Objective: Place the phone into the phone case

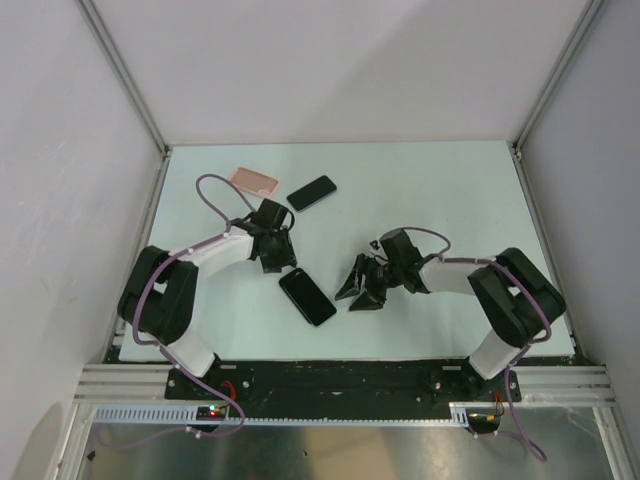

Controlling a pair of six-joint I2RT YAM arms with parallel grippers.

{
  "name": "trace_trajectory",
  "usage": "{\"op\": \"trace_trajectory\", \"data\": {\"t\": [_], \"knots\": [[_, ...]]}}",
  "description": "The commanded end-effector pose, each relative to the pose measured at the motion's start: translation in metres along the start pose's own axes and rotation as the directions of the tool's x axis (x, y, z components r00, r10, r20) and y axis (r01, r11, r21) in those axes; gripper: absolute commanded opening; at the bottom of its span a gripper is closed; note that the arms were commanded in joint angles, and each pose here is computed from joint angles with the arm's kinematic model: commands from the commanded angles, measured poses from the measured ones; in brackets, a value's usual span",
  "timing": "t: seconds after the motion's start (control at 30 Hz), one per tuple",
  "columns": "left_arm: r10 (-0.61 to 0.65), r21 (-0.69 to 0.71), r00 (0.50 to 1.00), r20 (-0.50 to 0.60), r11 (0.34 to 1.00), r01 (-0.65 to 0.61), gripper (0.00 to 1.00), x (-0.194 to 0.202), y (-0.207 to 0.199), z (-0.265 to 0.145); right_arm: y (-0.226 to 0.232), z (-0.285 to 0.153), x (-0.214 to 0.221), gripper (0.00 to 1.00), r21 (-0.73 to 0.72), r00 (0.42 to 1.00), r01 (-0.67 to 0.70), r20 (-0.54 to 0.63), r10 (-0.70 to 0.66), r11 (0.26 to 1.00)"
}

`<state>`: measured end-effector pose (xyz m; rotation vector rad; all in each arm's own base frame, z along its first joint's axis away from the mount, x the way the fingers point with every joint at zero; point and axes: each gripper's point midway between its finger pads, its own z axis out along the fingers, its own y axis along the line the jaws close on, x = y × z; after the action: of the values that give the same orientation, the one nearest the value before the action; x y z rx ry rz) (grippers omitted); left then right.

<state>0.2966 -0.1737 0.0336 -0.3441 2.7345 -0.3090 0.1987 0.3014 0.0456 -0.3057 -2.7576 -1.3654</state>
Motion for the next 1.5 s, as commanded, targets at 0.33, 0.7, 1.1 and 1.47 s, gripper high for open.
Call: {"op": "trace_trajectory", "data": {"t": [0.33, 0.7, 1.1, 1.47], "knots": [[0.077, 0.066, 0.992, 0.095, 0.994, -0.084, 0.49, -0.019, -0.025, -0.031, -0.01, -0.012, 0.008, 0.61, 0.237, 0.955, 0.198, 0.172, -0.242, 0.951], [0.071, 0.022, 0.995, 0.066, 0.997, -0.073, 0.48, -0.024, -0.015, -0.015, 0.002, 0.011, 0.026, 0.61, 0.148, 0.946, 0.211, 0.218, -0.24, 0.966], [0.002, -0.025, 1.0, 0.028, 1.0, -0.002, 0.46, -0.016, 0.008, -0.001, 0.008, 0.043, 0.029, 0.52, 0.099, 0.948, 0.178, 0.249, -0.198, 0.979], [-0.079, 0.041, 0.997, -0.02, 0.996, 0.08, 0.44, 0.005, 0.008, 0.004, 0.007, 0.047, 0.025, 0.42, 0.098, 0.953, 0.148, 0.251, -0.169, 0.984]]}}
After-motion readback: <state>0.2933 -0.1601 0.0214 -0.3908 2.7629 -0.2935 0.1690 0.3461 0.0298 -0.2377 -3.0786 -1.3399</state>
